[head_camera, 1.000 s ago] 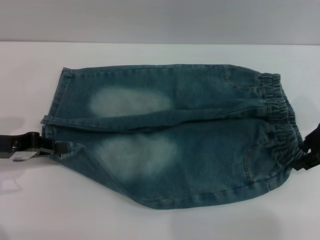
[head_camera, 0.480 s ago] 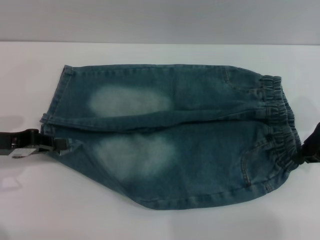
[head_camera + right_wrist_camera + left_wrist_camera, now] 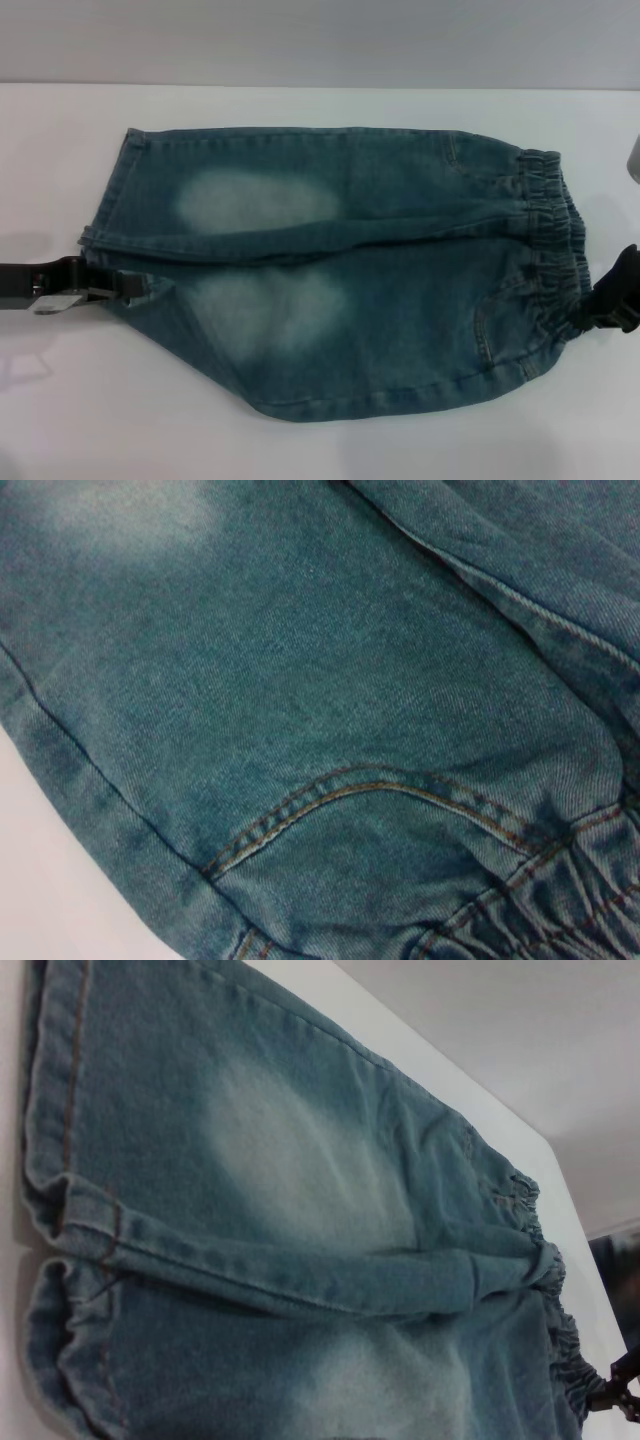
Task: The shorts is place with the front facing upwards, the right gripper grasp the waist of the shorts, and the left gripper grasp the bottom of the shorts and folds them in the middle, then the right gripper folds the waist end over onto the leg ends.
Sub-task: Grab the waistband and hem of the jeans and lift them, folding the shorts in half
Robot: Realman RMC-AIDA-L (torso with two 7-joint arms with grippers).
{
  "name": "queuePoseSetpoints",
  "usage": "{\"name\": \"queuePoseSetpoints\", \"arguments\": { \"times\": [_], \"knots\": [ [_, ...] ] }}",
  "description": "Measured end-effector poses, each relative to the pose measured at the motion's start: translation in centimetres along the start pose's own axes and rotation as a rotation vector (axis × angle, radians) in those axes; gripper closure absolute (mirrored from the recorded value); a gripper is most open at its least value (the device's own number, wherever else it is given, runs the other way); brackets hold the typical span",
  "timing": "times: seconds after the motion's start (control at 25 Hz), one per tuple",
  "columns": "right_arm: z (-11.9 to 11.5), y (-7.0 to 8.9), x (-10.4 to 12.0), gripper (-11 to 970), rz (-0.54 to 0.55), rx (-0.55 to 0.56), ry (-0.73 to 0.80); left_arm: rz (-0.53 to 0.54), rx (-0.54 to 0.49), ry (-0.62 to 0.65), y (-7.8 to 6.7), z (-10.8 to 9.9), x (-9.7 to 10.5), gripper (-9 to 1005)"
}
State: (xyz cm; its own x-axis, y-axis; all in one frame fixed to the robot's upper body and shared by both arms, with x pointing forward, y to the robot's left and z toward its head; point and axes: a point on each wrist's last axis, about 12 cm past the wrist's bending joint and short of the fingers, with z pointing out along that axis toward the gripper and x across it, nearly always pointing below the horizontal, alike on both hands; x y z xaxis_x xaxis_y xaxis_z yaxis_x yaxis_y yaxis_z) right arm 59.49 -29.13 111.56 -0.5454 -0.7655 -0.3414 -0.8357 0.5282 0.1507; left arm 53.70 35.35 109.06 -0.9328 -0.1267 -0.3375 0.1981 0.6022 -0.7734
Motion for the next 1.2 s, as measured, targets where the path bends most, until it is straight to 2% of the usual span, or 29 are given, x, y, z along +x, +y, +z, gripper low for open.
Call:
{"name": "queuePoseSetpoints", "arguments": {
  "times": [0.28, 0.44, 0.84, 1.04, 1.2],
  "knots": [
    [0.5, 0.0, -0.1, 935, 0.004, 0.003, -0.022, 0.015, 0.000, -0.004, -0.1, 0.0, -0.2, 856],
    [0.3, 0.0, -0.2, 928, 0.020, -0.009, -0.099, 0.015, 0.008, -0.039, -0.2, -0.3, -0.7, 853],
    [-1.7, -1.3, 2.3, 910, 0.192, 0.016, -0.457, 0.018, 0.055, -0.202, -1.4, -1.3, -4.0, 845],
    [-1.4, -1.4, 3.4, 901, 0.268, 0.062, -0.603, 0.026, 0.032, -0.298, -1.5, -1.3, -5.7, 842],
    [-0.7, -1.4, 3.2, 894, 0.309, 0.107, -0.716, 0.029, -0.001, -0.362, -1.4, -1.1, -6.8, 839]
  ]
}}
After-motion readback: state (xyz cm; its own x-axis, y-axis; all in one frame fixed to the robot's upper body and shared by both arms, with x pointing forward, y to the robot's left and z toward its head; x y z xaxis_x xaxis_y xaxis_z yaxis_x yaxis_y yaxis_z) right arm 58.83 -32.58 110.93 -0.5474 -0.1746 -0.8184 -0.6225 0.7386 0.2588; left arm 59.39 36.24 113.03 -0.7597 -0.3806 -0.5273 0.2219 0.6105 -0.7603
